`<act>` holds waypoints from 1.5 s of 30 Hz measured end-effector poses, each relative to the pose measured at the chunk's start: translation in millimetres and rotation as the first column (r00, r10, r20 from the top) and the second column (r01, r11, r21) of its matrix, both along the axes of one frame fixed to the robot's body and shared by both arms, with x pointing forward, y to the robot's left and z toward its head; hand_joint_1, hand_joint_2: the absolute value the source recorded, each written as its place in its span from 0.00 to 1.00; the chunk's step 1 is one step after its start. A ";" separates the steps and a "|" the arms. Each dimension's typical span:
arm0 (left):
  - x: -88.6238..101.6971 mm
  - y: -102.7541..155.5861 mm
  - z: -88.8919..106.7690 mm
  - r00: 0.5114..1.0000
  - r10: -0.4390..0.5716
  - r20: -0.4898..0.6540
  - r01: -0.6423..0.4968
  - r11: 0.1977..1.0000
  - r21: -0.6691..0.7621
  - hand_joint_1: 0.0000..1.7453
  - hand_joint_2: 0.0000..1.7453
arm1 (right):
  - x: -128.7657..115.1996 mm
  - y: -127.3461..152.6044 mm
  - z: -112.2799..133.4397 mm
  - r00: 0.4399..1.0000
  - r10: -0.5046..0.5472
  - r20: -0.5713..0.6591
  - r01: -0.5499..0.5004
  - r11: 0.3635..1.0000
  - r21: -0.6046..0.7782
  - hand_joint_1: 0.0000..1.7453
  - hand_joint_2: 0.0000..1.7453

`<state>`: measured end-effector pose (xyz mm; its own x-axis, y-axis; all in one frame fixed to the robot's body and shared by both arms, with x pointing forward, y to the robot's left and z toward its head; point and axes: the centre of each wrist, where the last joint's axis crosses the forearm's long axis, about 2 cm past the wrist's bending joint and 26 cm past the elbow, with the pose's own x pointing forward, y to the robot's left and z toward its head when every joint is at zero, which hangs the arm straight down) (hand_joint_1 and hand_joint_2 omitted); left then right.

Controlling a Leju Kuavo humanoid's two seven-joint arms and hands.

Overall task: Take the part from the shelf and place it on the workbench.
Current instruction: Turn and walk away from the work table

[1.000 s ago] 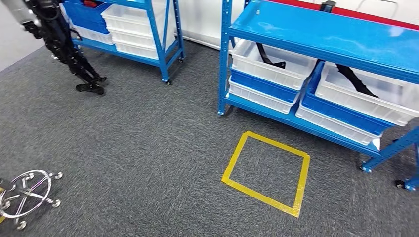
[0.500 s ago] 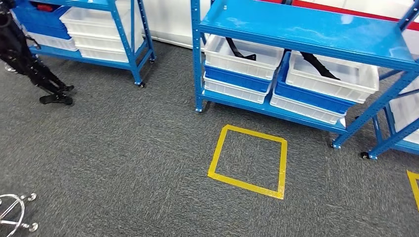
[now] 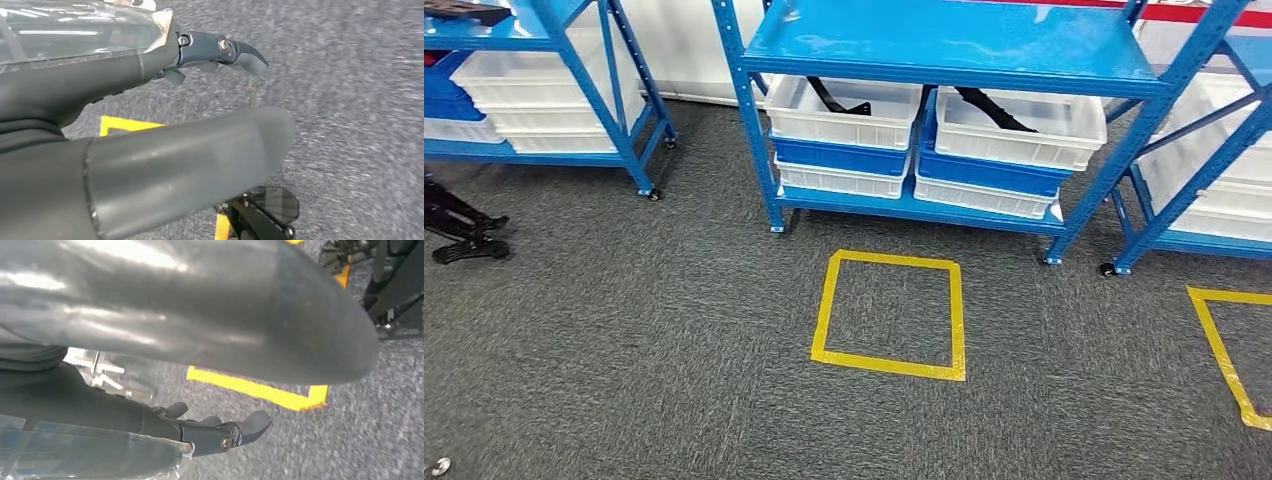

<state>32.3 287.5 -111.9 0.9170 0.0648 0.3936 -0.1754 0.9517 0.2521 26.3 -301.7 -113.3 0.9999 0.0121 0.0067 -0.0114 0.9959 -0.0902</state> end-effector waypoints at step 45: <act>-0.6 -0.1 -0.1 1.000 0.018 0.017 -0.018 1.000 -0.006 0.00 0.00 | 1.7 -2.3 0.2 0.995 0.083 0.051 -0.081 0.996 -0.033 0.00 0.00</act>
